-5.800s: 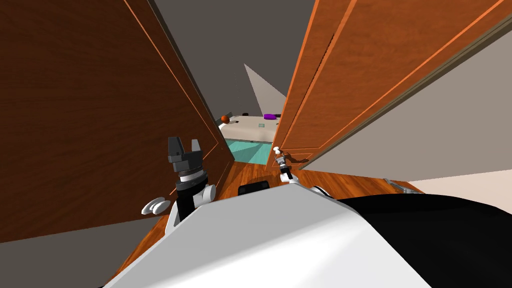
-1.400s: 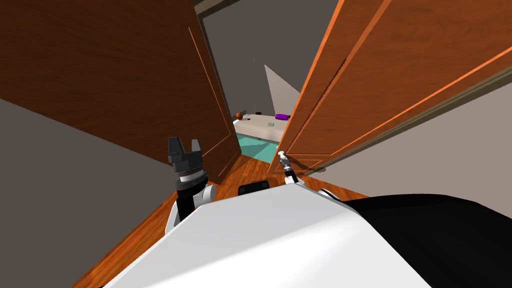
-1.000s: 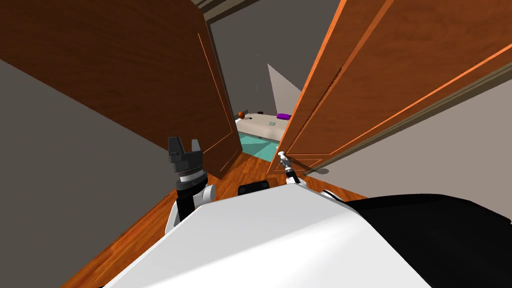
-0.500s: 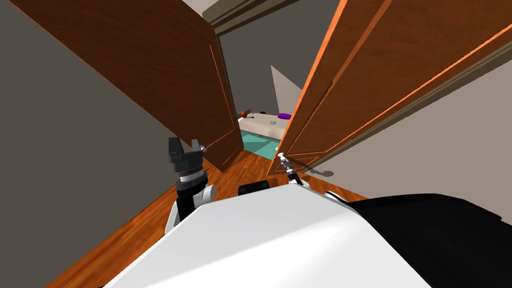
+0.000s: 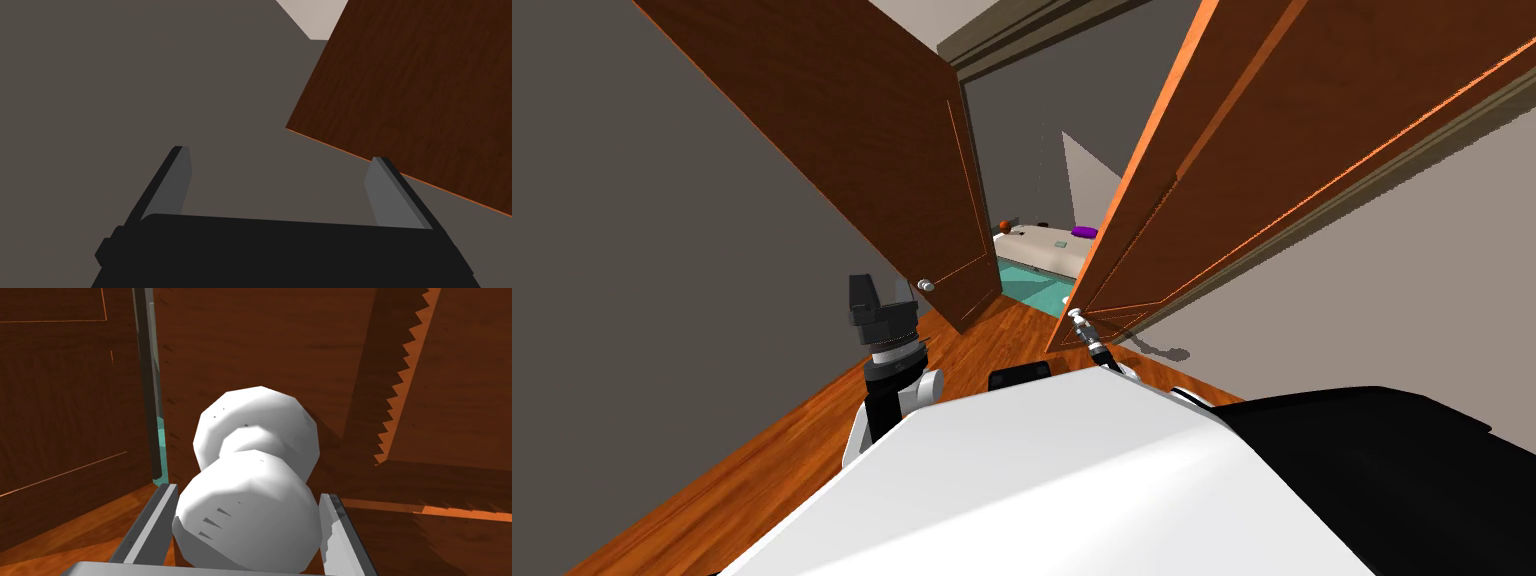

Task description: Pull the door open

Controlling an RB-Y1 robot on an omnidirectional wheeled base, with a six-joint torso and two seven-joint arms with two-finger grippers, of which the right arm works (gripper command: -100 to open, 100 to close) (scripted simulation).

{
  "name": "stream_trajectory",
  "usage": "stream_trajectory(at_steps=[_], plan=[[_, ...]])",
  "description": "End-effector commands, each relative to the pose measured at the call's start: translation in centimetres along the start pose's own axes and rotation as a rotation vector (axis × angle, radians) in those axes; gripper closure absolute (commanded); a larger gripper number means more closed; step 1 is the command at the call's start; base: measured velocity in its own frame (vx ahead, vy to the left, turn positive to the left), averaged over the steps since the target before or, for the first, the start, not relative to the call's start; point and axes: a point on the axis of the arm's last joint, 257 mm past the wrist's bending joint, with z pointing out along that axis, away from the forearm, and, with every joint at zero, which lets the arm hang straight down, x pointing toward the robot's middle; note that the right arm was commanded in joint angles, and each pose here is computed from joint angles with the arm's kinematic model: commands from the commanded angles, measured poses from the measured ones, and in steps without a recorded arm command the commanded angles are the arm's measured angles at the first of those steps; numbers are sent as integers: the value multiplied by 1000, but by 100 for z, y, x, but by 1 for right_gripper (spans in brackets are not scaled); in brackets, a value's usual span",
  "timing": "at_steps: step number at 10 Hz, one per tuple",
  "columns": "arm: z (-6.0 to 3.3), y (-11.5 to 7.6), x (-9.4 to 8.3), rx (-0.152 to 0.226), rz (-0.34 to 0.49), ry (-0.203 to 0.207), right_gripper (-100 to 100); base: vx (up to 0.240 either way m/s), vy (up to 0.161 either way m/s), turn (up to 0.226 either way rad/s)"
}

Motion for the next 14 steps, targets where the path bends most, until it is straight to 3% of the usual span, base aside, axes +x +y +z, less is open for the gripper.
stream_trajectory(at_steps=[1, 5, 6, 7, 14], plan=[[-50, 23, 8, 11, 0, 5, 100, -125, -37, 60], [-233, 13, 25, 60, 3, 7, 100, -156, -48, 95], [-195, 3, 16, 54, 3, 5, 100, -82, -24, 23], [-273, 1, 5, 68, 4, 3, 100, -126, -16, 154], [-514, 40, 19, 111, 3, 7, 100, -201, -77, 142]])
